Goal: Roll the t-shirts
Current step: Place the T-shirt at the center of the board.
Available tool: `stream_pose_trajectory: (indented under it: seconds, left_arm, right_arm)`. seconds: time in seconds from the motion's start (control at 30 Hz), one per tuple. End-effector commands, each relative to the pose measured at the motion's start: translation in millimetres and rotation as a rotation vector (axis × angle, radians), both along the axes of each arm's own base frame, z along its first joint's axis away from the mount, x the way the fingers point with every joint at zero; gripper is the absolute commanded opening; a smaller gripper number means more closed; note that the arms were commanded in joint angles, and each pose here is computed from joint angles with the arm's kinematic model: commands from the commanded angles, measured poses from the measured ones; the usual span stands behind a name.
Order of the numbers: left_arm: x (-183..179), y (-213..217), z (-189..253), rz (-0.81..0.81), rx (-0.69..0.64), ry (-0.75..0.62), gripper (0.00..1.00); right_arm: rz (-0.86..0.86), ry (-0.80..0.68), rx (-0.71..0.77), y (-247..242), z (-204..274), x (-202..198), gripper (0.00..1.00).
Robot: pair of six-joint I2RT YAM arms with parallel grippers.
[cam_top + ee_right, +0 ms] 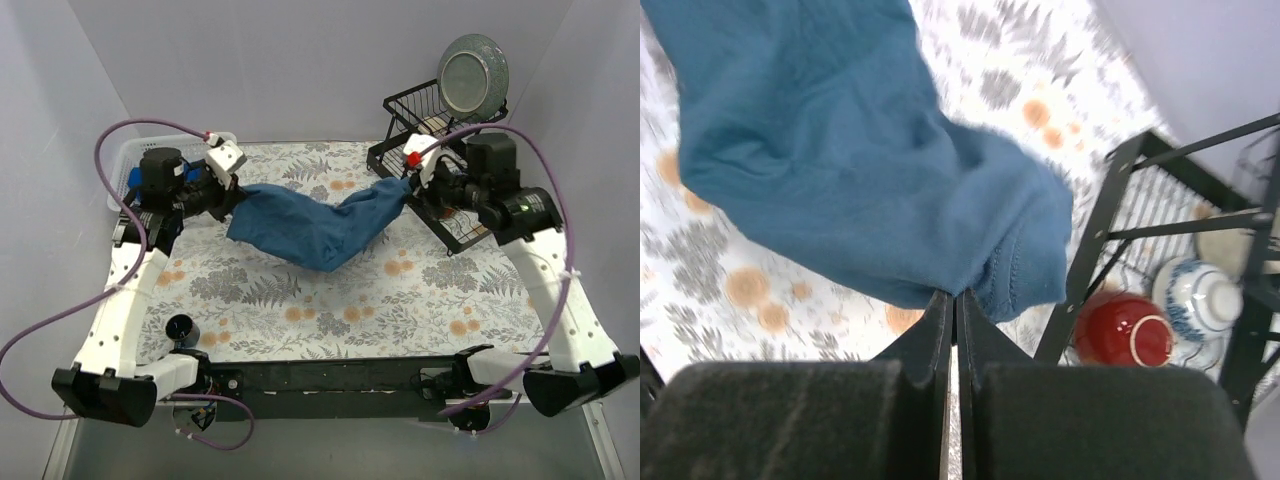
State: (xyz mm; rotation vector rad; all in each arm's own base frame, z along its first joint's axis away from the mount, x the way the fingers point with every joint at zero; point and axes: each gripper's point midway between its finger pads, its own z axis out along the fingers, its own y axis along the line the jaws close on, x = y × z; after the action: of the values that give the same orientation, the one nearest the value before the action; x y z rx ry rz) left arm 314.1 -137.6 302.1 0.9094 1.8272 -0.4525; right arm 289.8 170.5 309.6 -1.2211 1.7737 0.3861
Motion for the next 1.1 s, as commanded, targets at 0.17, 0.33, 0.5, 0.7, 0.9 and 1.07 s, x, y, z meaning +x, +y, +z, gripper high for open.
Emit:
stream_pose_trajectory:
  seconds: [0.17, 0.33, 0.5, 0.7, 0.9, 1.07]
  left_arm:
    - [-43, 15, 154, 0.082, -0.148, -0.430, 0.00]
    - [-89, 21, 196, 0.093, -0.242, -0.564, 0.00]
    - [-77, 23, 199, 0.127, -0.246, -0.543, 0.00]
    - [-3, 11, 101, 0.123, -0.155, -0.308, 0.00]
    - [75, 5, -54, 0.201, -0.071, 0.061, 0.59]
    - [122, 15, -39, 0.346, -0.106, 0.032, 0.75]
  right_arm:
    - [-0.173, -0.200, 0.219, -27, 123, -50, 0.01]
    - [-0.209, -0.365, 0.276, -50, 175, -84, 0.01]
    - [-0.285, -0.403, 0.304, -59, 181, -76, 0.01]
    - [-0.249, -0.270, 0.251, -31, 89, -15, 0.01]
    - [-0.281, 0.085, 0.122, -2, -79, 59, 0.40]
    - [-0.352, 0.119, 0.030, -11, -78, 119, 0.58]
